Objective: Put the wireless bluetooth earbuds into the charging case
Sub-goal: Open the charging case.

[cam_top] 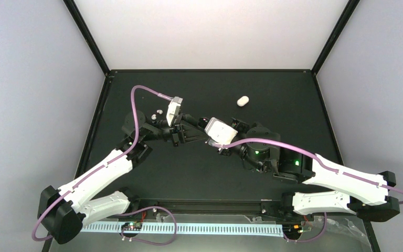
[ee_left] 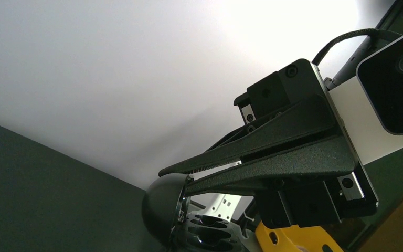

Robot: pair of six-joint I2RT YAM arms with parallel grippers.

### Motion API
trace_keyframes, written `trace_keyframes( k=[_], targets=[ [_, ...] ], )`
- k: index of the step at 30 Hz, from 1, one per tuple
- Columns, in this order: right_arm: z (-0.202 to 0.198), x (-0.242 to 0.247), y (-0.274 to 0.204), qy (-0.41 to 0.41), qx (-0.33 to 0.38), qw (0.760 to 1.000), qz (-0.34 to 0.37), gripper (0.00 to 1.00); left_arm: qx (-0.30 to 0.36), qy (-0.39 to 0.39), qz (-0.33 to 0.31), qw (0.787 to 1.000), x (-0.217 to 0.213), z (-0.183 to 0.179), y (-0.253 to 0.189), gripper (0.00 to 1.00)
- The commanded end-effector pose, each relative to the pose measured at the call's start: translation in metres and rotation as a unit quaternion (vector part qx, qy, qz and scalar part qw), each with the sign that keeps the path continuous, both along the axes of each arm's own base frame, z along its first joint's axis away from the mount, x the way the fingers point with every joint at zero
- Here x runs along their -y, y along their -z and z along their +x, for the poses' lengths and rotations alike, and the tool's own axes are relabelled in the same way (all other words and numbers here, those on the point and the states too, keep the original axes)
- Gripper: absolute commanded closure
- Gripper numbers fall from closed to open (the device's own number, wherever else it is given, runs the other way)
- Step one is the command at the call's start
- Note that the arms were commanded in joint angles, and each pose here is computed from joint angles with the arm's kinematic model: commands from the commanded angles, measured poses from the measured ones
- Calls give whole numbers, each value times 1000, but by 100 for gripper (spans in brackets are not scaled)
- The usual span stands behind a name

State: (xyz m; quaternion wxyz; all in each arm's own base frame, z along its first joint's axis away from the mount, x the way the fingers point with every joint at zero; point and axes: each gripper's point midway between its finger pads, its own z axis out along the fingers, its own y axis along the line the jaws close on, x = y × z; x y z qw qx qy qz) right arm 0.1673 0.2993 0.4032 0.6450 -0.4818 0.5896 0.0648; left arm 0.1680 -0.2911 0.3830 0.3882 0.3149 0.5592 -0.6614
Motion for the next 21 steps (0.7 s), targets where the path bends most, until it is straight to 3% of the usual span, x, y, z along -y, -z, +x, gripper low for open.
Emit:
trace_keyframes(
  k=[1,11,16,21],
  targets=[
    [-2,2,-6,0,4,1000,17,99,19,0,-15,1000,-3,-6,-11,78],
    [-4,3,-9,-5,3,1000,22,99,24,7,-14,1000,-3,-8,-8,92],
    [-7,4,-12,-15,0,999,31,99,30,14,-16,999,-3,-11,-8,95],
    [-8,5,-13,-15,1,999,32,99,16,8,-15,1000,-2,-6,-7,70]
  ],
)
